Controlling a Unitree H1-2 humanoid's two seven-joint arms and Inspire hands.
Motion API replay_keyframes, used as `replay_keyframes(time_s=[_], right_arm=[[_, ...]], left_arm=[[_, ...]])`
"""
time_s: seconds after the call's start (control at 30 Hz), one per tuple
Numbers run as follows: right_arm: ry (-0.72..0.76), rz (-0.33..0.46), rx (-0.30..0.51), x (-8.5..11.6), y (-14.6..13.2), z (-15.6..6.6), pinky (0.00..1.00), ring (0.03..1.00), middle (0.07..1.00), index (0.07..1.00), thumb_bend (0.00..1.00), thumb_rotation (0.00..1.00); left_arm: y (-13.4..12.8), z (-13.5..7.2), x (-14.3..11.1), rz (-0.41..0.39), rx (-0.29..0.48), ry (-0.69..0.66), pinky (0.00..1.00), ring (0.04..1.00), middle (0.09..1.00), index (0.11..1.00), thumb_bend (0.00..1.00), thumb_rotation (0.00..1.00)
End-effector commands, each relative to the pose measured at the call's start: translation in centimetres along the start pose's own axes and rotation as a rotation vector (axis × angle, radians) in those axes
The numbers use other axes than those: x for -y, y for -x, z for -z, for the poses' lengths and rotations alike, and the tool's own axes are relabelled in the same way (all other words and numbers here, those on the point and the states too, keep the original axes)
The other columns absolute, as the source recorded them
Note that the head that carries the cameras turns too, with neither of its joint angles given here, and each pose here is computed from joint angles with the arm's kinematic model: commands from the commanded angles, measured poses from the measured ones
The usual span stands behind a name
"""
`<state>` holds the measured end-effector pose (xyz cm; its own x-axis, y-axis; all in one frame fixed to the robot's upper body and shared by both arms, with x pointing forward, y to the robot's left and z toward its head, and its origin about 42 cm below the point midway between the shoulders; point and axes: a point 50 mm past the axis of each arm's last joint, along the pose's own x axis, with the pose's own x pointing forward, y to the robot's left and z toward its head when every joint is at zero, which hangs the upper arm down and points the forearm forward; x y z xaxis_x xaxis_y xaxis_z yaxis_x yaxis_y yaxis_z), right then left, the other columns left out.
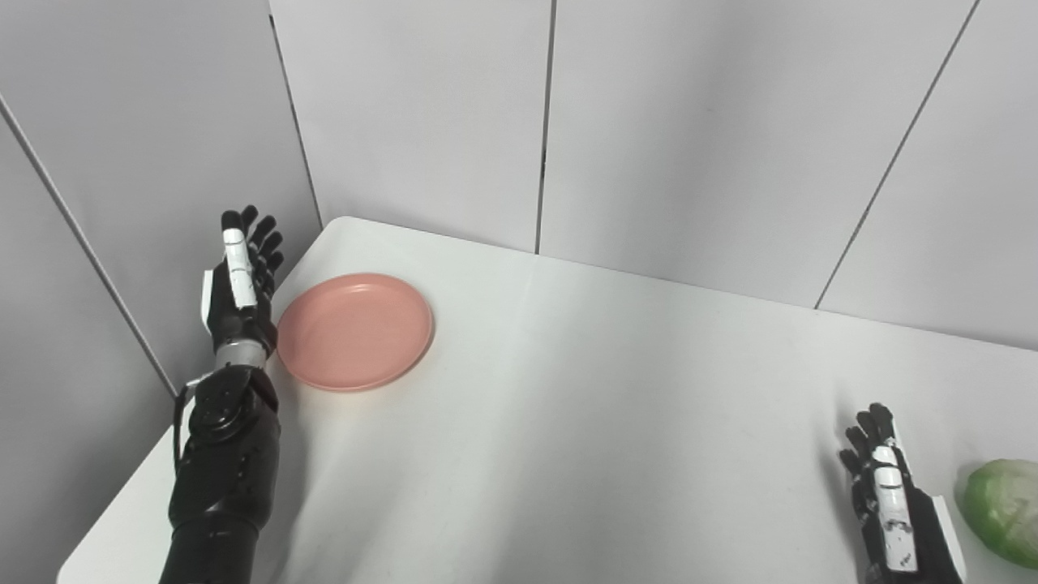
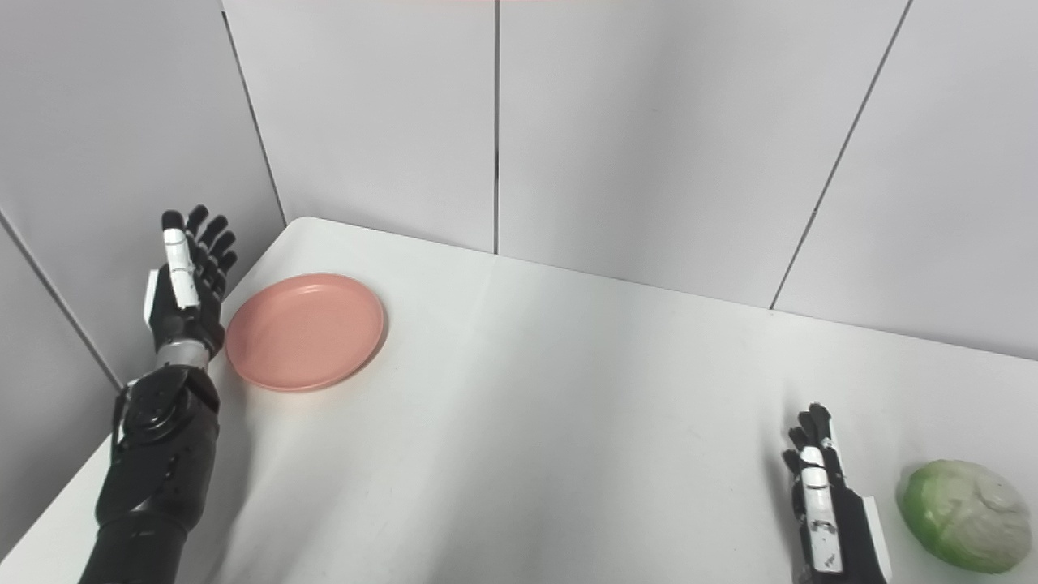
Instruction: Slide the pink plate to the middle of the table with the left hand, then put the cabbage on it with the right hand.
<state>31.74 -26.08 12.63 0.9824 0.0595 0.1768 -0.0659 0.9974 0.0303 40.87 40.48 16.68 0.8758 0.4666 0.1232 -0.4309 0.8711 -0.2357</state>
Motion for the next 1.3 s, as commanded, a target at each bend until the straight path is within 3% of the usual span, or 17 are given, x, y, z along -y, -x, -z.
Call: replay_keyframes(time_s=[0.0,0.23,0.63,0.97,1.13,1.27], right_arm=[[0.008,-0.002,0.105,-0.1,-0.6,-1.7,0.99,0.984,0.998,1.000,0.63,0.93],[-0.005,-0.003,0.113,-0.2,-0.7,-1.7,1.00,0.983,0.993,1.000,0.62,0.93],[0.004,0.001,0.122,-0.1,-0.6,-1.9,0.99,0.963,0.971,0.995,0.64,0.90],[-0.009,-0.003,0.122,-0.2,-0.5,-2.2,1.00,0.967,0.972,0.996,0.63,0.89],[0.004,-0.005,0.125,-0.2,-0.5,-2.3,1.00,0.965,0.964,0.992,0.60,0.90],[0.007,-0.002,0.124,-0.2,-0.6,-2.2,1.00,0.958,0.959,0.986,0.60,0.89]], left_arm=[[-1.6,-2.7,-0.3,0.007,0.080,0.002,0.94,0.907,0.892,0.873,0.83,1.00],[-1.8,-2.8,-1.8,-0.022,0.062,-0.061,0.85,0.841,0.827,0.814,0.87,0.98],[-2.3,-0.3,-2.4,-0.031,-0.007,-0.132,0.78,0.771,0.769,0.782,0.84,0.94],[-2.0,0.8,-2.4,0.024,-0.044,-0.103,0.75,0.736,0.729,0.739,0.81,0.94],[-1.6,1.5,-1.1,0.058,-0.049,-0.017,0.71,0.711,0.711,0.714,0.78,0.91],[-1.1,1.8,0.1,0.111,-0.037,-0.026,0.72,0.712,0.717,0.721,0.80,0.90]])
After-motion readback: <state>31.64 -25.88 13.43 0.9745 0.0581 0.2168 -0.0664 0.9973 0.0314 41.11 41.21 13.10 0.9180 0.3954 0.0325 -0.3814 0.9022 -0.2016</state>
